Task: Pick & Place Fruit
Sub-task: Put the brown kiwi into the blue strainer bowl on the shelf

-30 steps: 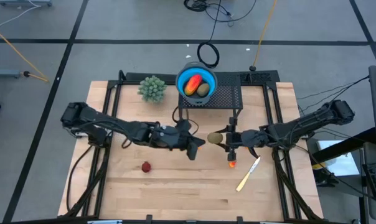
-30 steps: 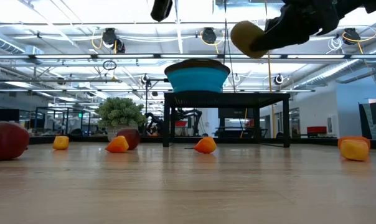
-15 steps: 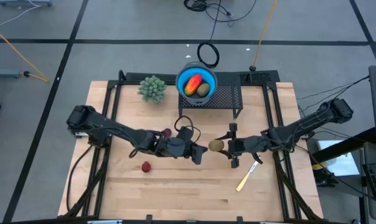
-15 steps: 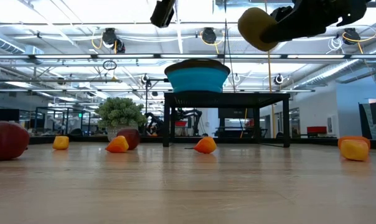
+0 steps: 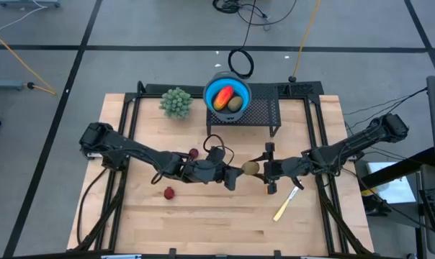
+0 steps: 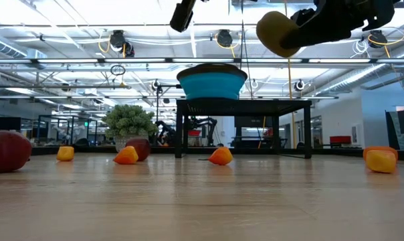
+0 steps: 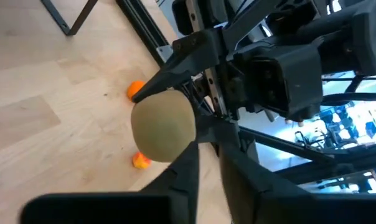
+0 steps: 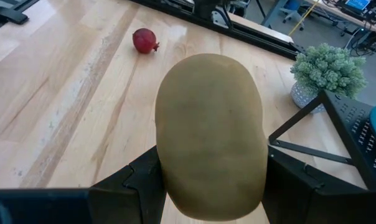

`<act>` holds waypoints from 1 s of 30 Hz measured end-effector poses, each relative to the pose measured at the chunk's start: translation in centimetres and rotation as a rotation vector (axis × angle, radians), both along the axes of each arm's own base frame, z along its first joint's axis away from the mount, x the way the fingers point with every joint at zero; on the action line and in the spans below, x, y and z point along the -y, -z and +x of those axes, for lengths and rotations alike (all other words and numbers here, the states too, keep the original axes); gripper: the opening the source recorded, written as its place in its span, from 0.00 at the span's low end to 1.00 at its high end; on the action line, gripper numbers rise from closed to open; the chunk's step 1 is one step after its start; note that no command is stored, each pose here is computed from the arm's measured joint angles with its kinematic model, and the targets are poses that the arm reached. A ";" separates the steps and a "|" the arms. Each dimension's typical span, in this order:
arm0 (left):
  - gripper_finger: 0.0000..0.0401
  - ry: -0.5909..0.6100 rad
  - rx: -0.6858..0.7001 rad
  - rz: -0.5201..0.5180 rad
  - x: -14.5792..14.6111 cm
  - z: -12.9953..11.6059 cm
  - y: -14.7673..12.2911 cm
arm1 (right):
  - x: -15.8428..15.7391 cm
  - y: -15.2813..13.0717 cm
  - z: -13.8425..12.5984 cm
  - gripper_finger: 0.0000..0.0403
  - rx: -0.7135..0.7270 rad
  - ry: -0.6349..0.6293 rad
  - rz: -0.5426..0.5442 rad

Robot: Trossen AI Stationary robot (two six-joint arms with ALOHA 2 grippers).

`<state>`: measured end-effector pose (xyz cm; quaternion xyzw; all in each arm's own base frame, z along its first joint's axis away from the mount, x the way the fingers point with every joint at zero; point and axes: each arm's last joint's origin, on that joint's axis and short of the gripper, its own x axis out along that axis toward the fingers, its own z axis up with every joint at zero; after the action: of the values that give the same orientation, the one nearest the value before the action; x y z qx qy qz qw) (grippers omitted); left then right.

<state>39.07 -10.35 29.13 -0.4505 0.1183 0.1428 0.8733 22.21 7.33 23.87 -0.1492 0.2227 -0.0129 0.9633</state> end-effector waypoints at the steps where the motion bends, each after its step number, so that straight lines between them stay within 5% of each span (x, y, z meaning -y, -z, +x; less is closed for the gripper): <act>1: 0.19 0.000 -0.002 0.001 0.0 0.0 0.0 | 0.0 0.0 0.0 0.49 0.001 0.000 0.000; 16: 0.70 -0.077 -0.003 0.006 -0.3 0.2 0.4 | 0.0 0.0 0.0 0.49 0.000 -0.003 0.002; 30: 0.86 -0.107 -0.041 -0.084 -1.0 2.1 3.7 | 0.0 0.0 0.0 0.49 -0.001 0.006 0.024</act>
<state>41.17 -9.36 25.41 -0.4895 0.1180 0.1934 0.8421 22.20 7.34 23.85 -0.1368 0.2236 -0.0132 0.9649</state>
